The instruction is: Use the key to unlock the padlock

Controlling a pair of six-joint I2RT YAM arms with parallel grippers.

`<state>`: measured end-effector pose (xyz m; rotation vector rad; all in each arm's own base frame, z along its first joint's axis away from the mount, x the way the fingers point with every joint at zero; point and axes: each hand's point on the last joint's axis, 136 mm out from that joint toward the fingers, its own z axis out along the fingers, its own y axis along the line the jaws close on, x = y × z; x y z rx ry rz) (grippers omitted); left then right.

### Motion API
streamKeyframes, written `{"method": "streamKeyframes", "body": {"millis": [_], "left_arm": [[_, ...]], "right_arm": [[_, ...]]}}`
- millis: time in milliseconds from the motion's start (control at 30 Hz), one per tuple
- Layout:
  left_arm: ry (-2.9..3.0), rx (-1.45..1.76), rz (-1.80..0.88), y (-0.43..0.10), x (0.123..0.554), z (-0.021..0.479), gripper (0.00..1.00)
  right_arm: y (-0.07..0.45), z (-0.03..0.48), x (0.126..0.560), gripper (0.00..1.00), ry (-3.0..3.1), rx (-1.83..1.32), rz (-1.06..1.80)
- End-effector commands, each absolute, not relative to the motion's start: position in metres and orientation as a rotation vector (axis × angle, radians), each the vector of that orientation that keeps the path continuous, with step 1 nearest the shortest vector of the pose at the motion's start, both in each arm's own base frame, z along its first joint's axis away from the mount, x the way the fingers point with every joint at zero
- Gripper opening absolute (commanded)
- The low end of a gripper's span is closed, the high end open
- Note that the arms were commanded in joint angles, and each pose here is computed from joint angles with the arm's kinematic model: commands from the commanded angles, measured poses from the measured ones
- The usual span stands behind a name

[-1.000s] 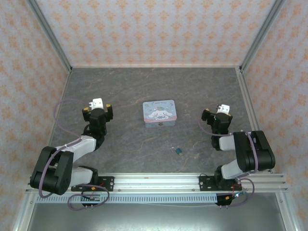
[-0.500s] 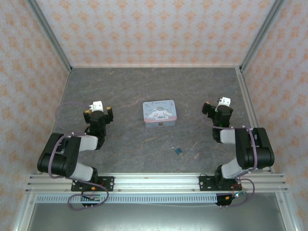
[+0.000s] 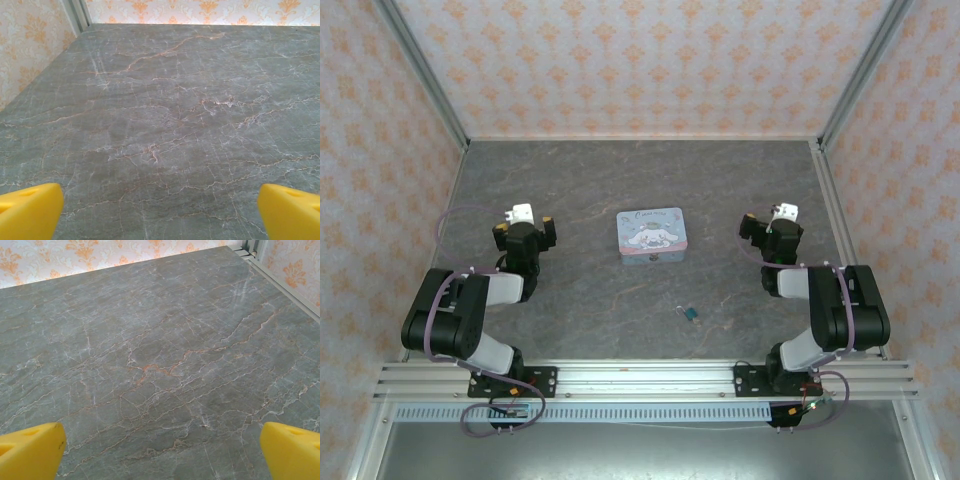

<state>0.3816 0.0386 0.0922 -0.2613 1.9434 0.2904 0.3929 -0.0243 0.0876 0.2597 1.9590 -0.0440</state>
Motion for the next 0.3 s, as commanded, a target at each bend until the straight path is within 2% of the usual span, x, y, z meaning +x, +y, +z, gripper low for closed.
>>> {"method": "streamKeyframes", "body": {"millis": [0,267], "left_arm": [[1.928,-0.281,0.29,0.0415,0.3853,0.0981,1.0],[1.928,-0.281,0.291,0.0415,0.3853,0.098,1.0]], "right_arm": [[-0.0246,0.0878,0.3947,0.99,1.96,0.264,-0.033],[-0.0243,0.0879,0.3945,0.99,1.959,0.264,-0.031]]}}
